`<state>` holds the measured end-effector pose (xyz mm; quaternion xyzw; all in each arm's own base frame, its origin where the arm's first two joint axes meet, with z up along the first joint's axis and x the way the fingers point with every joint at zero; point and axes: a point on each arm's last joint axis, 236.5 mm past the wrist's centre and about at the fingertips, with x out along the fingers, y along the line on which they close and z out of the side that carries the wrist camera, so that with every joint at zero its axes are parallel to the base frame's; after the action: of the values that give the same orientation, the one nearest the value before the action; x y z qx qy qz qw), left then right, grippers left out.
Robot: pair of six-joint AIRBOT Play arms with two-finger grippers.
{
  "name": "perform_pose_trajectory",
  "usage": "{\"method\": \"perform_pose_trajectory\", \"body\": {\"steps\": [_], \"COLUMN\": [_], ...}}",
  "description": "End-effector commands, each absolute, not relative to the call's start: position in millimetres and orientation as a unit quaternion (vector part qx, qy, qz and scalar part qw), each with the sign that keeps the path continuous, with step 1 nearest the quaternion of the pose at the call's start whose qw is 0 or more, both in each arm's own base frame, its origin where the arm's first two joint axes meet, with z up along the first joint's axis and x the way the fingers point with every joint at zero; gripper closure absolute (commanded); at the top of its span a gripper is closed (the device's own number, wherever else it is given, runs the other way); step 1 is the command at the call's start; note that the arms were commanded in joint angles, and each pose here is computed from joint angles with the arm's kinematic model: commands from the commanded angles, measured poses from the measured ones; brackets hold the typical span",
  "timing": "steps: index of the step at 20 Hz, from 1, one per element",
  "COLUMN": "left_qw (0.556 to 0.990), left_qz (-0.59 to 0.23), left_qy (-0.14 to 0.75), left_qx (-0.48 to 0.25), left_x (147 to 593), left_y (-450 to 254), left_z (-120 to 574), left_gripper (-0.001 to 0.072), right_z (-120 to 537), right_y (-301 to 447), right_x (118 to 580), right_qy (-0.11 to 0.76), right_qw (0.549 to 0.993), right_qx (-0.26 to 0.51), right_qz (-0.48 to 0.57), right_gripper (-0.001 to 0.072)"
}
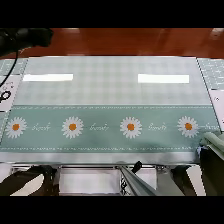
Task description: Fold the shirts.
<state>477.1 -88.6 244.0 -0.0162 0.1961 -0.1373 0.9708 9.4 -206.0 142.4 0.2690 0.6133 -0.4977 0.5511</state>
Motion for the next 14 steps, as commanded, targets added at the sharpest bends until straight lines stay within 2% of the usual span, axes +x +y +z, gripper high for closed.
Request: {"method": "perform_pose_trajectory", "body": {"steps": [1,5,8,11,14], "left_qw": [0.981,0.981,0.979,0.976,0.974], "left_qz": [-0.096,-0.054,-0.033,-0.032,-0.034], "left_qy": [0.168,0.187,0.201,0.215,0.222], "left_qx": [0.0,-0.002,-0.009,-0.011,-0.011], "left_x": [491,502,508,513,513], "left_y": [-49,-4,19,22,20], "left_z": [252,233,219,205,201], "left_gripper": [0.0301,0.0302,0.0302,0.0302,0.0302], "right_z": [139,140,131,117,119], "right_y": [-198,-198,-187,-172,-171], "right_x": [-31,-48,-65,-78,-84], "right_qy": [0.67,0.689,0.686,0.682,0.686], "right_qw": [0.501,0.472,0.448,0.428,0.42], "right_qx": [0.216,0.2,0.239,0.275,0.27], "right_qz": [-0.503,-0.512,-0.522,-0.525,-0.53], "right_gripper": [0.0696,0.0696,0.0696,0.0695,0.0677]}}
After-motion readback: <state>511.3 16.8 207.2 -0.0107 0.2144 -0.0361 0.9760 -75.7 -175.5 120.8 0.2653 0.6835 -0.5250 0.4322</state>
